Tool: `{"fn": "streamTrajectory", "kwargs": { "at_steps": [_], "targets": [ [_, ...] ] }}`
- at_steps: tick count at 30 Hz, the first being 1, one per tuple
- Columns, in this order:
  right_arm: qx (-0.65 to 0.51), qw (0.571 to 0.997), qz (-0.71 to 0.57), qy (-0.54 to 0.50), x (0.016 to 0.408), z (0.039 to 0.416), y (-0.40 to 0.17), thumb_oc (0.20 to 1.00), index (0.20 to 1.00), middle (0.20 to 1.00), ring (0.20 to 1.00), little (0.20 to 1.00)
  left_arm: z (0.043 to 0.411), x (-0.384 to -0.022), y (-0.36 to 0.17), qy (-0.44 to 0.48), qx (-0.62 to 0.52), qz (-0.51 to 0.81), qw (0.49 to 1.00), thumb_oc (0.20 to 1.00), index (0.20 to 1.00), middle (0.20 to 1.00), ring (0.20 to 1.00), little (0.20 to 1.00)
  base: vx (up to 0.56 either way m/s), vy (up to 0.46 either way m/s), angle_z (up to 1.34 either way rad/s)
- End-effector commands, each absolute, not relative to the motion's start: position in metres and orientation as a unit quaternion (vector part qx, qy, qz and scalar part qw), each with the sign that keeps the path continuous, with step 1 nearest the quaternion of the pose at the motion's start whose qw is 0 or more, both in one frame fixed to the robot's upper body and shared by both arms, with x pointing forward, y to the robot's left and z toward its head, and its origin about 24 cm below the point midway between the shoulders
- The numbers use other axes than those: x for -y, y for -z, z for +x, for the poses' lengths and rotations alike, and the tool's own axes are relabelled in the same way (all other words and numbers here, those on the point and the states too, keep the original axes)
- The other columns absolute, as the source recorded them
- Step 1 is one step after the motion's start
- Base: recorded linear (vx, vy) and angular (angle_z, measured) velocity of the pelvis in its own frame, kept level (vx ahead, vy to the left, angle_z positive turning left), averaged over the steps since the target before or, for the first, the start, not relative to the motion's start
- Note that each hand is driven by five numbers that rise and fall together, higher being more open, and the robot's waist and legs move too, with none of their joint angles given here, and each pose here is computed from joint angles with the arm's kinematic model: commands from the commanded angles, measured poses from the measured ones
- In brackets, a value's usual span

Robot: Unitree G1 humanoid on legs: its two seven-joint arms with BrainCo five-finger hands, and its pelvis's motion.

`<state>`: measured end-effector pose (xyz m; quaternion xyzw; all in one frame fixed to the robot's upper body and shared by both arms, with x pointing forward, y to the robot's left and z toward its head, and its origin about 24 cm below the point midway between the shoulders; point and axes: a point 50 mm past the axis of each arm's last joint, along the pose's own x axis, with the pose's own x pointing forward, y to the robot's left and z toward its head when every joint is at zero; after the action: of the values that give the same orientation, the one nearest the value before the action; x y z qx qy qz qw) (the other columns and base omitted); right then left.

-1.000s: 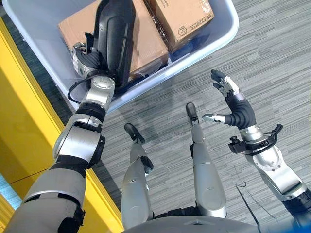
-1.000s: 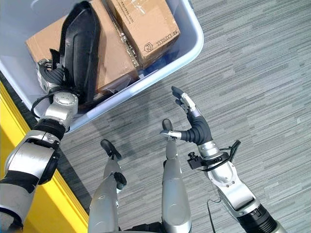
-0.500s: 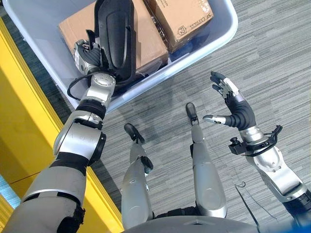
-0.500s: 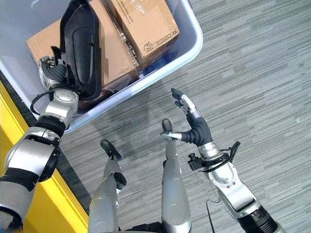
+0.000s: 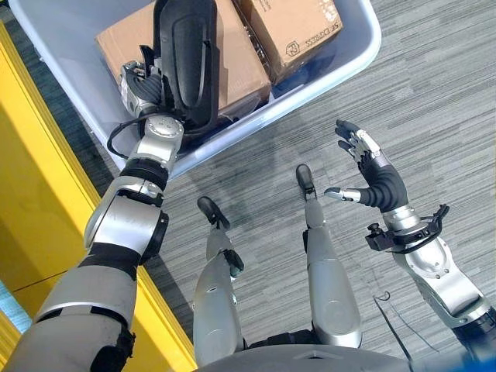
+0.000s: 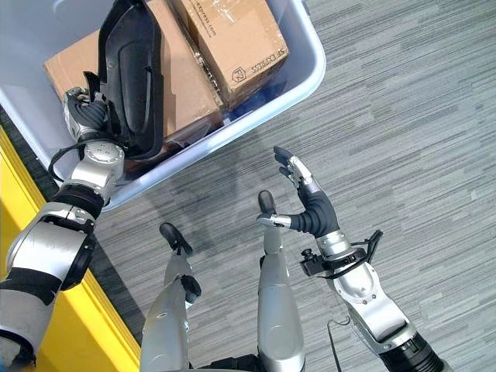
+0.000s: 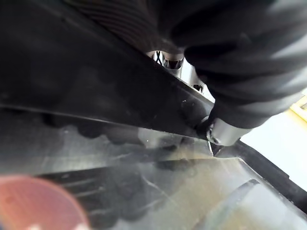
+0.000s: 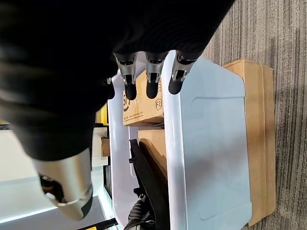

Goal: Move parts from the plastic box to the shelf.

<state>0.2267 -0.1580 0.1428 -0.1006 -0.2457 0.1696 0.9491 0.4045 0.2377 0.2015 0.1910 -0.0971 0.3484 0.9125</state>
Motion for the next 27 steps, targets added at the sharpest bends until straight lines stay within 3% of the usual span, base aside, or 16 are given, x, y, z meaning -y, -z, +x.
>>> {"fn": "streamTrajectory", "kwargs": {
  "at_steps": [1, 10, 27],
  "targets": [
    [0.302, 0.938, -0.094, -0.144, 0.171, 0.221, -0.162, 1.000, 1.000, 1.000, 1.000, 1.000, 0.408, -0.224, -0.210, -0.321, 0.125, 0.150, 0.927, 0.200, 0.200, 0.200, 0.200, 0.200, 0.00, 0.000, 0.00],
    [0.312, 0.936, -0.099, -0.125, 0.172, 0.223, -0.163, 1.000, 1.000, 1.000, 1.000, 1.000, 0.384, -0.211, -0.215, -0.291, 0.231, 0.103, 0.922, 0.200, 0.200, 0.200, 0.200, 0.200, -0.03, -0.001, 0.01],
    [0.313, 0.937, -0.102, -0.115, 0.172, 0.228, -0.165, 1.000, 1.000, 1.000, 1.000, 1.000, 0.352, -0.219, -0.213, -0.280, 0.297, 0.079, 0.909, 0.200, 0.200, 0.200, 0.200, 0.200, 0.00, 0.009, 0.01]
  ]
}}
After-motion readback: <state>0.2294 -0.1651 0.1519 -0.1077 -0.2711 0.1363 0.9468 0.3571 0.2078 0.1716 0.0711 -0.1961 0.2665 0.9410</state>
